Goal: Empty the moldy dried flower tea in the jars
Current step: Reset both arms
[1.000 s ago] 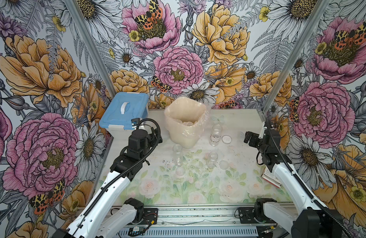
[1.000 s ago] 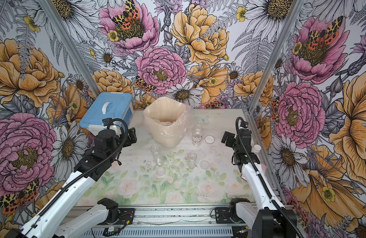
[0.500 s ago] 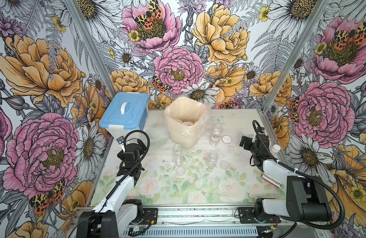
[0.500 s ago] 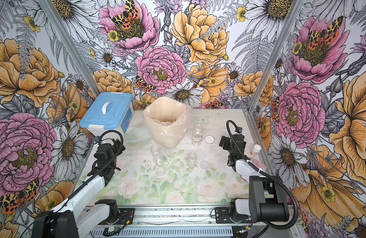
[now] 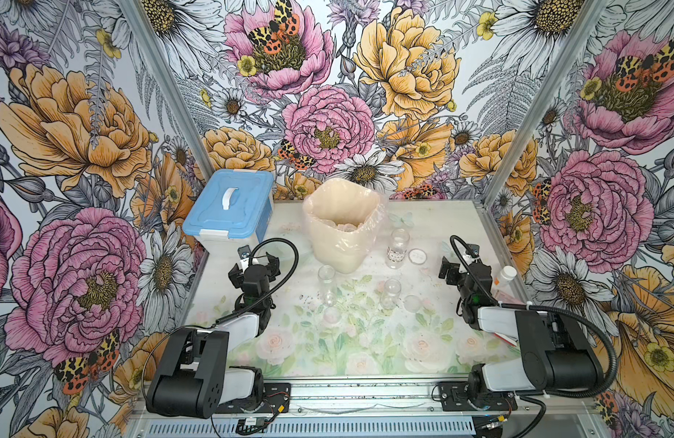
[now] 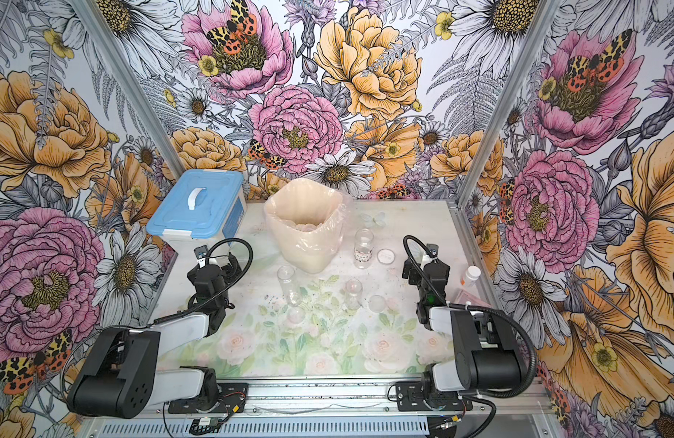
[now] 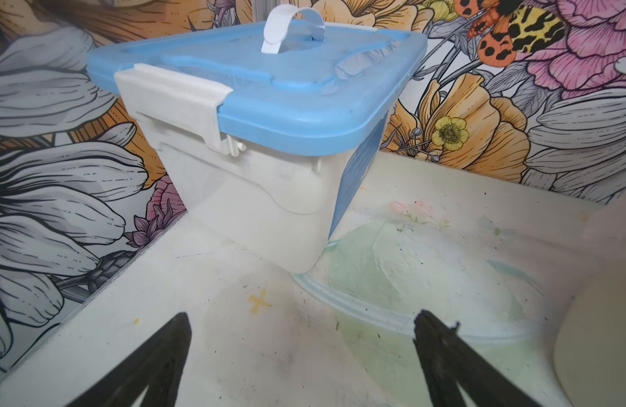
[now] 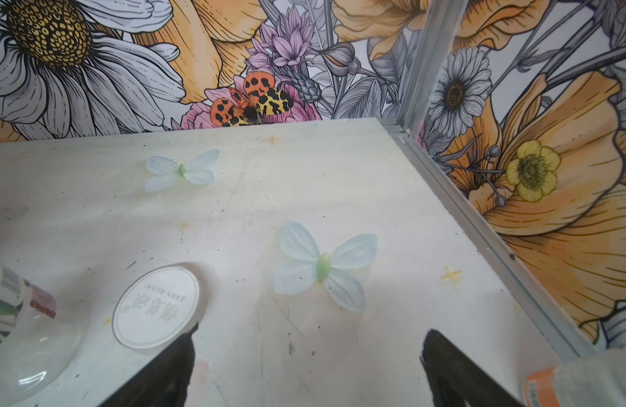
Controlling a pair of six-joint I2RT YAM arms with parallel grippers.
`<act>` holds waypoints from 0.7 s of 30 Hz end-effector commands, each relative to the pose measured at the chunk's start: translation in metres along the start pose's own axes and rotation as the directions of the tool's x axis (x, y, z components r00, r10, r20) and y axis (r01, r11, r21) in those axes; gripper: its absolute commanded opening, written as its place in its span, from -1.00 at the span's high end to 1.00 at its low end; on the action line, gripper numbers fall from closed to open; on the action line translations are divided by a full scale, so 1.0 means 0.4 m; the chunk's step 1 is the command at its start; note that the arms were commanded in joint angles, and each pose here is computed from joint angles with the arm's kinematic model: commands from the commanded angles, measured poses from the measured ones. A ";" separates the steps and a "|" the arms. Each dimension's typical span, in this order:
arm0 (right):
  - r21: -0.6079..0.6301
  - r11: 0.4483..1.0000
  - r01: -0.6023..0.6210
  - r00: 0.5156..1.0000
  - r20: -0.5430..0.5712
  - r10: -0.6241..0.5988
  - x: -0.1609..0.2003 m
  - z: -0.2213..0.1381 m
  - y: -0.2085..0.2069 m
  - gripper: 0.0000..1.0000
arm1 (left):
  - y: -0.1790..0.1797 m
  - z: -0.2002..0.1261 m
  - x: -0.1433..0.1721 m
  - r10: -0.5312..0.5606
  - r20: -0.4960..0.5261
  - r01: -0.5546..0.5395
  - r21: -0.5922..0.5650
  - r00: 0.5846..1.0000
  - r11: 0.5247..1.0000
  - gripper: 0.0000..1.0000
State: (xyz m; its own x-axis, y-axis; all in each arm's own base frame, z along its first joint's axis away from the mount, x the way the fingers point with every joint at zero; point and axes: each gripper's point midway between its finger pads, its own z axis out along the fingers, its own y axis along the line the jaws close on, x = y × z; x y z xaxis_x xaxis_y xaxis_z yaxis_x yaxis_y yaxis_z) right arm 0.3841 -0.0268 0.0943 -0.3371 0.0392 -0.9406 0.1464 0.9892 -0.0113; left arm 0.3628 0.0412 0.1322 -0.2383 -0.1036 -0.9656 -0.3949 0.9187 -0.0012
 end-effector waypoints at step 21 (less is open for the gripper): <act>-0.054 0.995 0.087 0.978 0.197 -0.075 -0.060 -0.038 0.049 -0.99 | -0.044 0.080 0.011 0.021 0.041 -0.026 0.143 0.999 0.989 -0.98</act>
State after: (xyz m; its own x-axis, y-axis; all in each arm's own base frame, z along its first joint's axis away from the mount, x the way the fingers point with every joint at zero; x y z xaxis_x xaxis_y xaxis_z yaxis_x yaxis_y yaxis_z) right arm 0.3769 -0.0030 0.0998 -0.2488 -0.0572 -0.9669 0.0381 0.9969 -0.0687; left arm 0.3906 0.0389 0.1079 -0.2490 -0.0710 -0.9659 -0.2815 0.9595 0.0020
